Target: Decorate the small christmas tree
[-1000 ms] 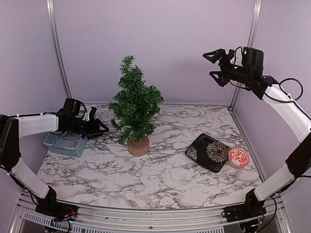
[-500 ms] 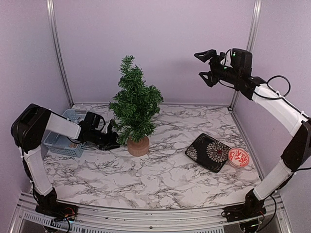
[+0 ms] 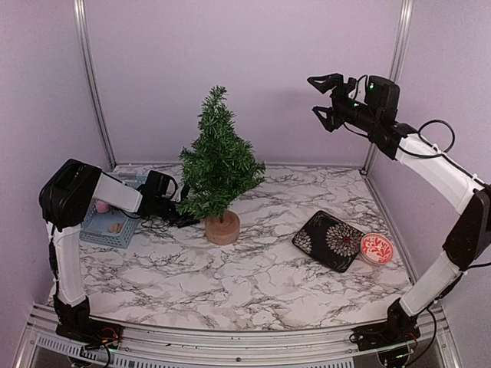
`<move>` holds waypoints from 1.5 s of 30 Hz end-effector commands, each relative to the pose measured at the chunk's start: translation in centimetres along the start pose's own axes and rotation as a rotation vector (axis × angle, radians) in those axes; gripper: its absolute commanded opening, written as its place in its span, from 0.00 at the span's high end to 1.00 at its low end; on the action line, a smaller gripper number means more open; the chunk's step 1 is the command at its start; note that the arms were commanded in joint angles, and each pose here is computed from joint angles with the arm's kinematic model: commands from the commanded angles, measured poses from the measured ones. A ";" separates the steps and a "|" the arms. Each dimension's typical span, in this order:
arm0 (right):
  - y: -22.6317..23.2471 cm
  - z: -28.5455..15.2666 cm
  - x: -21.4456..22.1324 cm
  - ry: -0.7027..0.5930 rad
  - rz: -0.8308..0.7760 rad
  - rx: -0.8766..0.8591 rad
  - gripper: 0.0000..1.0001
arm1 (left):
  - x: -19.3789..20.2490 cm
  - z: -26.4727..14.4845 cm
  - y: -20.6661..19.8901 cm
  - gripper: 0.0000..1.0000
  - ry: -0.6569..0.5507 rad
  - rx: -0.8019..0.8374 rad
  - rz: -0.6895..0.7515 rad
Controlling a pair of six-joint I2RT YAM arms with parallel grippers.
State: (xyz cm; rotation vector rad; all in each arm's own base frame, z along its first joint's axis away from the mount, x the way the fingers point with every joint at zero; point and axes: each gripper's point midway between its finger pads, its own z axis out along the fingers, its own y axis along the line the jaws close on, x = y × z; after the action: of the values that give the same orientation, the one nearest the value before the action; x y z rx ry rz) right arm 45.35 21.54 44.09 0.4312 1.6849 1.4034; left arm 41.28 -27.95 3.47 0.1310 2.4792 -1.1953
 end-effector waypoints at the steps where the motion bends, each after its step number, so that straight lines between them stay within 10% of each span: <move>1: 0.3 0.5 -0.7 0.003 0.006 -0.046 0.01 | -0.3 1.3 -1.4 0.50 0.015 0.068 0.031; 45: -6.3 -8.3 1.9 0.051 -0.334 0.209 0.01 | 4.3 1.9 -9.6 0.68 0.076 0.259 0.125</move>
State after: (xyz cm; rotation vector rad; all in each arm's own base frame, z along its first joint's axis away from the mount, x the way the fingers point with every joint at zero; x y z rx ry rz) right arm 40.39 17.57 36.97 0.2568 1.8450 1.1298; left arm 35.49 -36.56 5.29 0.4300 2.3628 -1.4737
